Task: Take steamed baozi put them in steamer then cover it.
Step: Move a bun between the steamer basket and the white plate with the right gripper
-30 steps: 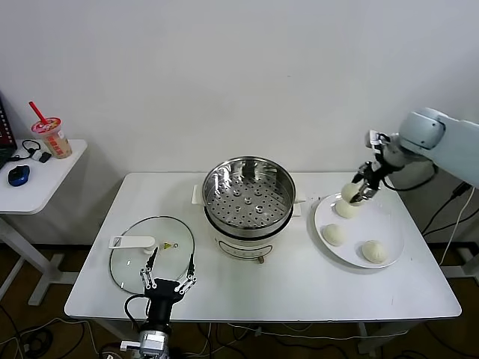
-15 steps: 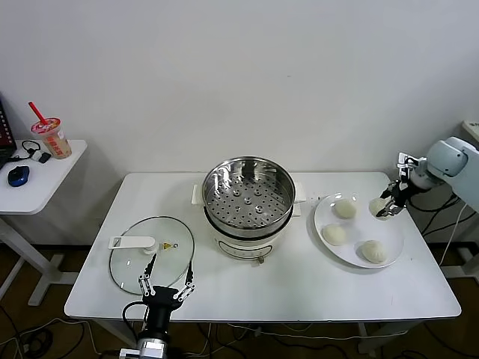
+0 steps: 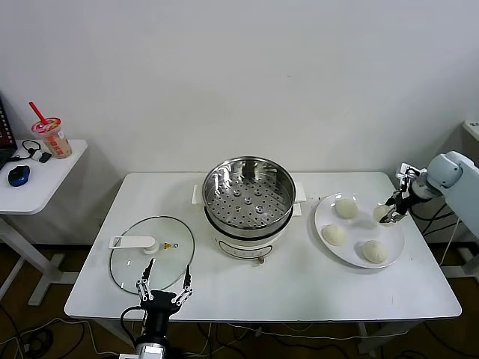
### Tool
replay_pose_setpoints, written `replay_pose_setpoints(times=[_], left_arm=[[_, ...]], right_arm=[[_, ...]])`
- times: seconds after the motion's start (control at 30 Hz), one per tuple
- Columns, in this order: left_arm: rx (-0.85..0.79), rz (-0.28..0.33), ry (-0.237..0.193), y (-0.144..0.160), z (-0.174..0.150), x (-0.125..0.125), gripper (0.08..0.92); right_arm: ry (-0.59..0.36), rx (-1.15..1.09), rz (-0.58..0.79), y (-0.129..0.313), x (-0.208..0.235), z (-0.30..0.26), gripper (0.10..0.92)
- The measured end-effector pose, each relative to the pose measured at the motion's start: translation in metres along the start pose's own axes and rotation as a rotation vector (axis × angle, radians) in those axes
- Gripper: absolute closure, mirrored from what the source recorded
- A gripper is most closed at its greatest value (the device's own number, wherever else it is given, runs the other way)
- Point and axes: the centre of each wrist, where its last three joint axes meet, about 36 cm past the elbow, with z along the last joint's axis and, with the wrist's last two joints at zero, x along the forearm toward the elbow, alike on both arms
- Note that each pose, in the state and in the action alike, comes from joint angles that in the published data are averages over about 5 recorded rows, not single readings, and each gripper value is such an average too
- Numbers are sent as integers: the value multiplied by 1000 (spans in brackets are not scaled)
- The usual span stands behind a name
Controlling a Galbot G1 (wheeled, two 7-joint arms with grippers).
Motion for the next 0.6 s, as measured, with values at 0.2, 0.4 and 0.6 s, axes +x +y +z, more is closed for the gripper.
replay_pose_setpoints(times=[0.2,0.4,0.6], left_arm=[[-2,0,4,0,1,1,177],[-1,-1,3,0,1,0,177],[5,-3,-2,-3,-1,-2,177]], right_arm=[[6,-13,-10,3,-15,4,361],[8,-22,-17,4,-25,5,361],[13,-27,-21,6,-32,7,361]])
